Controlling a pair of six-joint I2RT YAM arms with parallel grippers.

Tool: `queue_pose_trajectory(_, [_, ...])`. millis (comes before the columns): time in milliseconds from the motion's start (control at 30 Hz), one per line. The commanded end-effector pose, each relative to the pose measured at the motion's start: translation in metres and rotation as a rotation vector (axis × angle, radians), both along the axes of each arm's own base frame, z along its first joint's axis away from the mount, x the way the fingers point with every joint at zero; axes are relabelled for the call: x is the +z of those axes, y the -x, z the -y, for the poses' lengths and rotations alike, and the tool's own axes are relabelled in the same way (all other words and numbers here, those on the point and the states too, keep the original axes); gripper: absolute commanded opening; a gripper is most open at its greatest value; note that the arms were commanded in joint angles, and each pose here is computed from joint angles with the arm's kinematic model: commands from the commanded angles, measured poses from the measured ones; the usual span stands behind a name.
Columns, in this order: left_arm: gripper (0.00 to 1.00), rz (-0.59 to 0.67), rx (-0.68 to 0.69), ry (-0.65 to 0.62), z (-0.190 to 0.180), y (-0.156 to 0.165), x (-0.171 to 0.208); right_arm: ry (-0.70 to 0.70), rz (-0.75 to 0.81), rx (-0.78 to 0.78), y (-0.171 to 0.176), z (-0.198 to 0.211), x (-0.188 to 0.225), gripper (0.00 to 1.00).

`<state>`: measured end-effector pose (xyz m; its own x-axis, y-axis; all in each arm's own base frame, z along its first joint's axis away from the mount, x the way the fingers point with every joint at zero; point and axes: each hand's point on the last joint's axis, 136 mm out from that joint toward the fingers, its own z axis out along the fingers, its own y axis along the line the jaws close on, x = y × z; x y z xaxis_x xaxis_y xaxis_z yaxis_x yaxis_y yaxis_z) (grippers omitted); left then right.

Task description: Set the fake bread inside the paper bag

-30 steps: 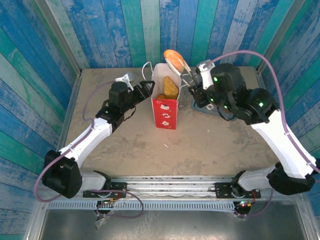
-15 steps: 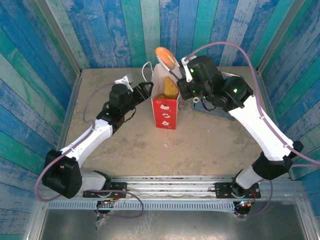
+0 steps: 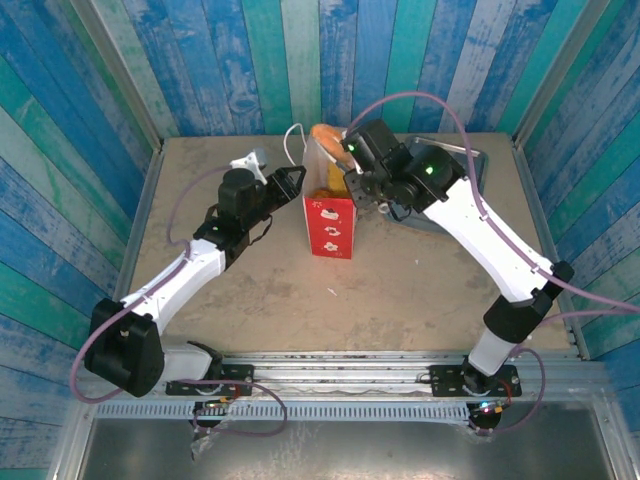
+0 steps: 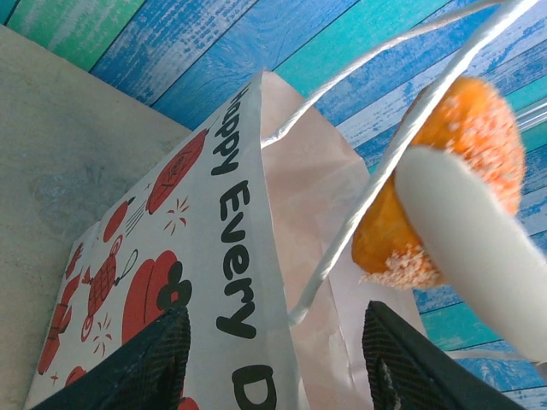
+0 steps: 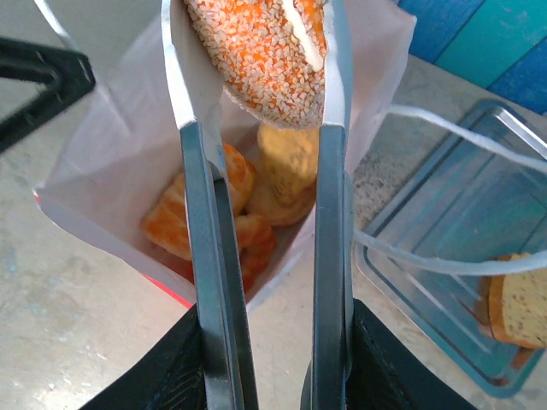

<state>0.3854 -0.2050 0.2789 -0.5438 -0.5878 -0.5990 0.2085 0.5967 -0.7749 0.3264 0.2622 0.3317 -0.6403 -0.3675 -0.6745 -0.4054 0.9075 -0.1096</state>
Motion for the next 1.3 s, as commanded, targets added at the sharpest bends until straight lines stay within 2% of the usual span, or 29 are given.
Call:
queue_pose_trajectory(0, [0.56, -0.007, -0.012, -0.020, 0.003, -0.003, -0.013, 0.039, 0.005, -0.036, -0.002, 0.009, 0.004, 0.33])
queue_pose_trajectory(333, [0.55, -0.010, 0.018, -0.052, -0.003, -0.002, -0.017, 0.191, -0.027, -0.040, -0.020, 0.010, -0.014, 0.35])
queue_pose_trajectory(667, [0.55, -0.008, 0.018, -0.043, -0.003, -0.002, -0.016, 0.277, -0.046, -0.034, -0.027, 0.011, -0.030, 0.45])
queue_pose_trajectory(867, [0.56, -0.009, 0.014, -0.041, -0.003, -0.001, -0.016, 0.254, -0.030, -0.031, -0.026, 0.011, -0.020, 0.54])
queue_pose_trajectory(1033, [0.58, -0.003, 0.017, -0.038, -0.004, 0.000, -0.012, 0.229, -0.005, -0.038, -0.022, 0.016, -0.007, 0.55])
queue_pose_trajectory(1267, [0.68, 0.020, 0.015, -0.033, -0.006, 0.006, -0.001, 0.127, 0.069, -0.072, -0.015, 0.025, 0.025, 0.53])
